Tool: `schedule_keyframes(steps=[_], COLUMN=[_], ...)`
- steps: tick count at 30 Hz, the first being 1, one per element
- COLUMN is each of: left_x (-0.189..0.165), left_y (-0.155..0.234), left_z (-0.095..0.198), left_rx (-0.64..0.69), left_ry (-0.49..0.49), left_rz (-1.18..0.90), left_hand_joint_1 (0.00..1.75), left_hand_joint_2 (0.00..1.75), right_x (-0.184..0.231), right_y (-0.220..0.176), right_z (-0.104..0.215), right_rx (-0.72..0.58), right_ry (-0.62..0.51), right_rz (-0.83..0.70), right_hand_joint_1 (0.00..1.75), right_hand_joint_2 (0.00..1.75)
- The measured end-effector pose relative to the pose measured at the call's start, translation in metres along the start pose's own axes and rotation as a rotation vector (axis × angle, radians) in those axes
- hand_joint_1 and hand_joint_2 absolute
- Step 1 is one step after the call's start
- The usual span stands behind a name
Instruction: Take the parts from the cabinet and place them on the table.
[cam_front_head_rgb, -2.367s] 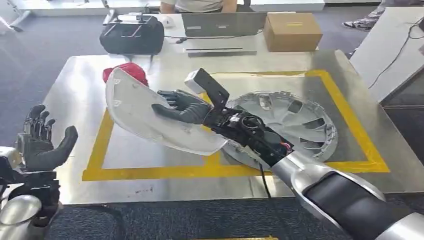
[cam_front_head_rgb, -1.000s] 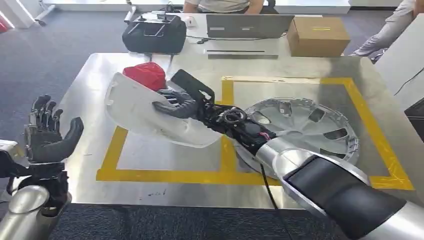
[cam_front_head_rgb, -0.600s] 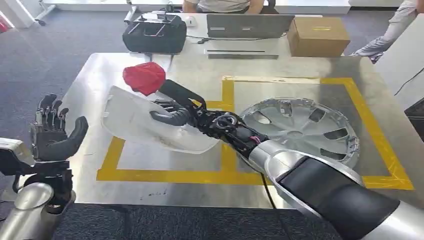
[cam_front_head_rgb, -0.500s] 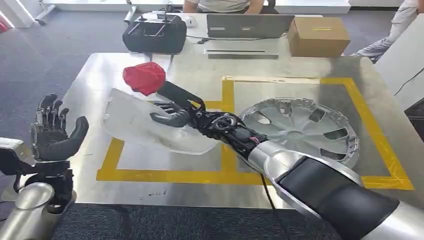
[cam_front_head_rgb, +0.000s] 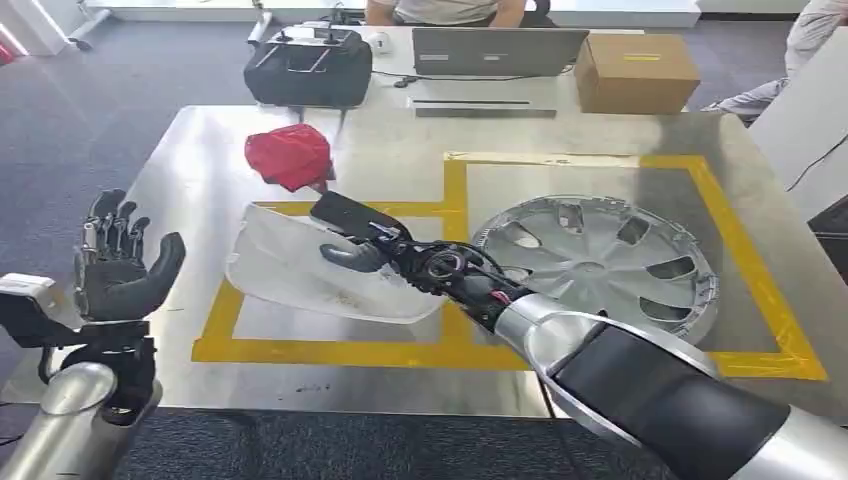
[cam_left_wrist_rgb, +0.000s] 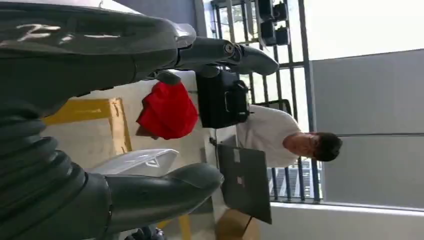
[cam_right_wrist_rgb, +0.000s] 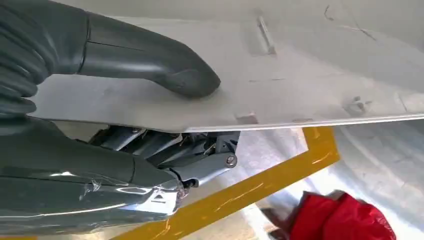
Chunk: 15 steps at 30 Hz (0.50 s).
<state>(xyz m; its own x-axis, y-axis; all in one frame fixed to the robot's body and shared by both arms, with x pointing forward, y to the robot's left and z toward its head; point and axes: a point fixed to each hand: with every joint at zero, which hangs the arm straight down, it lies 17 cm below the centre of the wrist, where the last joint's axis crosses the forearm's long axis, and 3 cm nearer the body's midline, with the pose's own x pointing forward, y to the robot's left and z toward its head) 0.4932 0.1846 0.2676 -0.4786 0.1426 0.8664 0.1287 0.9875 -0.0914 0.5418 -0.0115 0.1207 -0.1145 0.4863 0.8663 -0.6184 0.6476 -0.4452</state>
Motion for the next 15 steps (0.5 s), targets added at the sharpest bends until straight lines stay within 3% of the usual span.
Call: schedule_keyframes(steps=[15], left_x=[-0.006], left_y=[-0.005], left_z=[0.000], left_rx=[0.027], left_ry=[0.032], left_rz=[0.023], left_hand_joint_1=[0.00], left_hand_joint_2=[1.75], right_x=[-0.019], right_y=[-0.045], right_z=[0.000], right_rx=[-0.314], right_ry=[0.086], right_rz=[0.288], right_hand_joint_1=[1.75], right_hand_joint_2=[1.75])
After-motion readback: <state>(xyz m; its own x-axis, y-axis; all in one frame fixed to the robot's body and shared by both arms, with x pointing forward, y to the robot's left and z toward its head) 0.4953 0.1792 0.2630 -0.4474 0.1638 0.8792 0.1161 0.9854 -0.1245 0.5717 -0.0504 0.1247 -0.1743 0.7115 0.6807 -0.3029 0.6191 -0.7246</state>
